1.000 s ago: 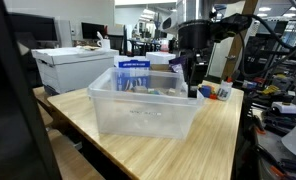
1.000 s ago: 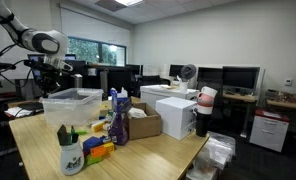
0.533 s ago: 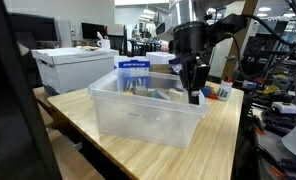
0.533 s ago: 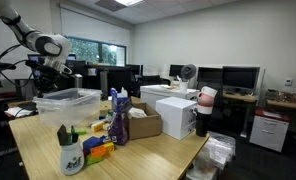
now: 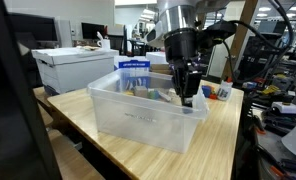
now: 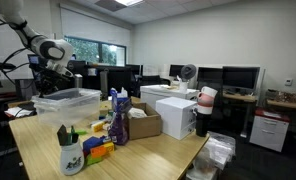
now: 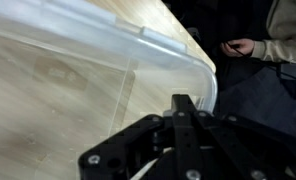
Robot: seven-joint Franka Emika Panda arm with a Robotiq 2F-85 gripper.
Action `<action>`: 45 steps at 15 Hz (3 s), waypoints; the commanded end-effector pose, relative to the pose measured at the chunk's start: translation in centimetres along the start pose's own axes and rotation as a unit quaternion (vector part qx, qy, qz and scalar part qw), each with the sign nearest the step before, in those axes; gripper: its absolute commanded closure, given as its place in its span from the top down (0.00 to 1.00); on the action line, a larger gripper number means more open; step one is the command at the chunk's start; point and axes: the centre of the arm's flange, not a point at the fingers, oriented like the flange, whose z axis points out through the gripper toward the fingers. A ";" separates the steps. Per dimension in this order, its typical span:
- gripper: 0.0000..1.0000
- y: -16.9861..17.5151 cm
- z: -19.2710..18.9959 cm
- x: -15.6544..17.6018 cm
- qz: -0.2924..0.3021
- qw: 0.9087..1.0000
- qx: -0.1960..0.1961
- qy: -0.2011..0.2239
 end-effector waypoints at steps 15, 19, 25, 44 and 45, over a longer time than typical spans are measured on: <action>0.01 -1.1 0.9 6.2 -0.018 1.000 0.009 0.012; 0.01 -1.8 1.1 7.4 -0.027 1.000 0.011 0.013; 0.01 -2.4 1.2 8.4 -0.038 0.999 0.015 0.018; 0.01 0.9 -10.2 -7.3 0.091 0.980 -0.084 0.155; 0.01 1.3 -10.3 -8.3 0.106 0.977 -0.091 0.162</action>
